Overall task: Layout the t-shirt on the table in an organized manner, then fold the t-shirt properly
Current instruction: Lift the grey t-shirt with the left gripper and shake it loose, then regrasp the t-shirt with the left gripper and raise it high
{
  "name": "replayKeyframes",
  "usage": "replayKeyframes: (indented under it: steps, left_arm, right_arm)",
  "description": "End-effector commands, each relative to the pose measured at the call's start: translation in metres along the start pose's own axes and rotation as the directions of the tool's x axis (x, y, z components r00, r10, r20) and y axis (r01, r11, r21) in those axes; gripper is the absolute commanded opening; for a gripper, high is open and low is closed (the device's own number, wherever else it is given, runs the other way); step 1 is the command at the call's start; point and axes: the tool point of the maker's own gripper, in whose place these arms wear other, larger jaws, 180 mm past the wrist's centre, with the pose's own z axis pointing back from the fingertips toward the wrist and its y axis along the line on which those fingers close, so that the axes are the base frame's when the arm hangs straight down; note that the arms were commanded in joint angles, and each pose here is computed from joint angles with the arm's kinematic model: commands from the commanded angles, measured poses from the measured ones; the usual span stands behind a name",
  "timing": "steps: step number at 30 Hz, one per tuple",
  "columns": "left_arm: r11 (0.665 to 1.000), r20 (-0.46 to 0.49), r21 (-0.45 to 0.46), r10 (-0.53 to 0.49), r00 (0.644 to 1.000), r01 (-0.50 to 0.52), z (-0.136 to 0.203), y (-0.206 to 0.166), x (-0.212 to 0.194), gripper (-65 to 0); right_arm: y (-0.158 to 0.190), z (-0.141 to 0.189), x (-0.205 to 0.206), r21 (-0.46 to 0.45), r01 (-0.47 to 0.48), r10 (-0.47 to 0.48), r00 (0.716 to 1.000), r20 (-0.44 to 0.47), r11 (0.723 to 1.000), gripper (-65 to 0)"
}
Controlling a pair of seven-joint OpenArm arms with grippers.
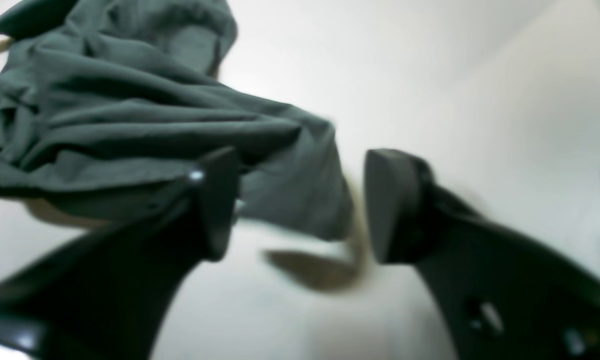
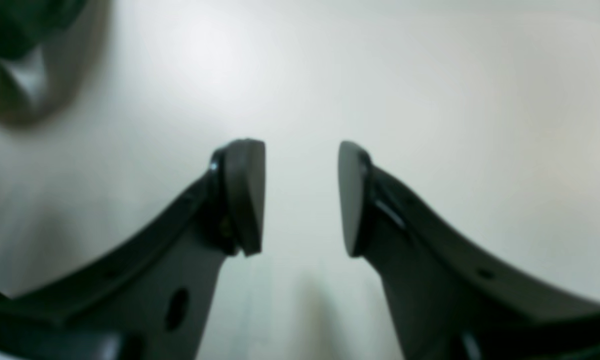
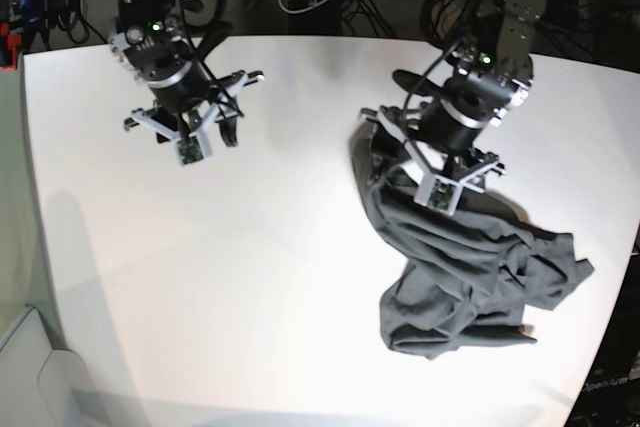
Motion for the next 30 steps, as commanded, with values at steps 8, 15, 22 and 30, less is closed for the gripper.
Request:
replayKeyframes:
  steps: [8, 15, 22, 30]
  left_arm:
    - [0.96, 0.038, 0.262, 0.086, 0.996, -0.093, 0.014, 0.099, 0.0, -6.2]
    - [0.868, 0.085, 0.437, 0.22, 0.972, -0.235, 0.002, 0.184, -0.021, -6.1]
    - [0.83, 0.177, 0.474, 0.237, 0.955, -0.293, -0.03, 0.218, -0.039, -6.1]
    - [0.812, 0.236, 0.465, 0.27, 0.933, -0.352, -0.055, 0.217, -0.047, -6.1]
  right_arm:
    - [0.0, 0.002, 0.011, 0.004, -0.001, 0.001, 0.999, 0.045, 1.0, -39.9]
    - [0.002, 0.002, 0.011, 0.008, 0.002, -0.003, 0.999, 0.045, 1.0, -39.9]
    - [0.002, 0.002, 0.01, 0.01, 0.002, -0.003, 0.999, 0.043, 1.0, -39.9]
    - [0.002, 0.002, 0.009, 0.009, 0.0, 0.0, 0.999, 0.04, 1.0, -39.9]
